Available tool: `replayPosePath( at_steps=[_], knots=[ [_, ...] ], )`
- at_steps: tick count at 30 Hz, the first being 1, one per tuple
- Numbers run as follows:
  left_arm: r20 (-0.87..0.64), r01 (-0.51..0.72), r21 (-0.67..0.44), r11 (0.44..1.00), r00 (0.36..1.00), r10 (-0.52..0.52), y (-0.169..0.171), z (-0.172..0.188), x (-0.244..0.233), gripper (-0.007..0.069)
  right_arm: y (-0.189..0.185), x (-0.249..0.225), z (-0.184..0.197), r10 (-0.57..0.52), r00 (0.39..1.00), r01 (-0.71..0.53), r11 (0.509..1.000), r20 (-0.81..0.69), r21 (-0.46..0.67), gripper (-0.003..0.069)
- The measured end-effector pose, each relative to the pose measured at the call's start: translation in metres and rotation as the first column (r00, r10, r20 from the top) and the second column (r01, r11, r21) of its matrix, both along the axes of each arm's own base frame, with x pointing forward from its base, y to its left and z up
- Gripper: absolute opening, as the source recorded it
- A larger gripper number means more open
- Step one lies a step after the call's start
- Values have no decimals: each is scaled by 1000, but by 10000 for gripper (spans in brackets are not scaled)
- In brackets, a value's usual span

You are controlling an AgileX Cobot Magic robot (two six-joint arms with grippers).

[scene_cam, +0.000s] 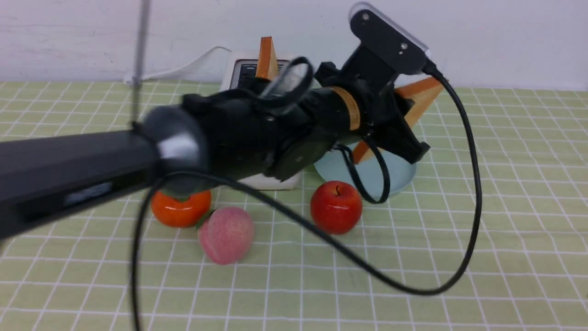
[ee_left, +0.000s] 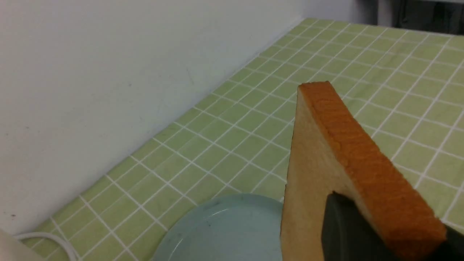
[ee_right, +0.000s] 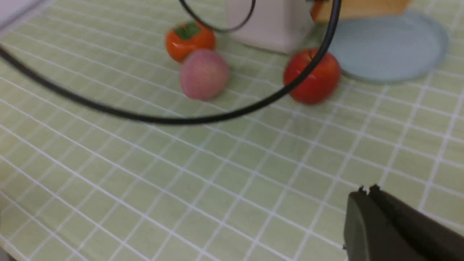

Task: Take toasted bread from bread machine on green coffee tablecloth place on plate.
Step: 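Place the slice of bread on the plate with the left gripper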

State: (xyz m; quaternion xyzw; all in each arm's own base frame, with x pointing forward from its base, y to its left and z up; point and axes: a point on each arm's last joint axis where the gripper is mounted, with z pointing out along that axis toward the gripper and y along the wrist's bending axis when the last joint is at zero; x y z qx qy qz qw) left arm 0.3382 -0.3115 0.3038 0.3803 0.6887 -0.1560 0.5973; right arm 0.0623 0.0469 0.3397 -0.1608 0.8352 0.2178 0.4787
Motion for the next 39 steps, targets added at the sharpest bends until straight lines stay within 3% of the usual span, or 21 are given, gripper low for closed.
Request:
replayPosePath(
  at_steps=[5,8,14,24,35,39],
  knots=[
    [18,6,33,999,1000,-6,-23,-21,26,91,-4,-5,3,-38,999,38,999,-1,-23,-9],
    [55,12,111,994,998,-18,-34,-42,46,91,-4,-8,3,-36,999,36,999,-5,-30,-7],
    [63,-10,202,979,998,-3,-28,-72,70,91,-4,-9,2,-30,999,29,999,-18,-33,-3],
    [192,38,311,950,976,-102,-31,-90,78,91,-4,-9,2,-30,999,30,999,-17,-32,-1],
    [179,55,368,928,975,-129,-33,-115,80,91,-3,-10,2,-16,1000,15,999,-13,-30,1],
    [169,52,370,927,978,-122,-33,-116,80,139,-3,-10,3,-14,1000,14,1000,-14,-27,1]
  ],
)
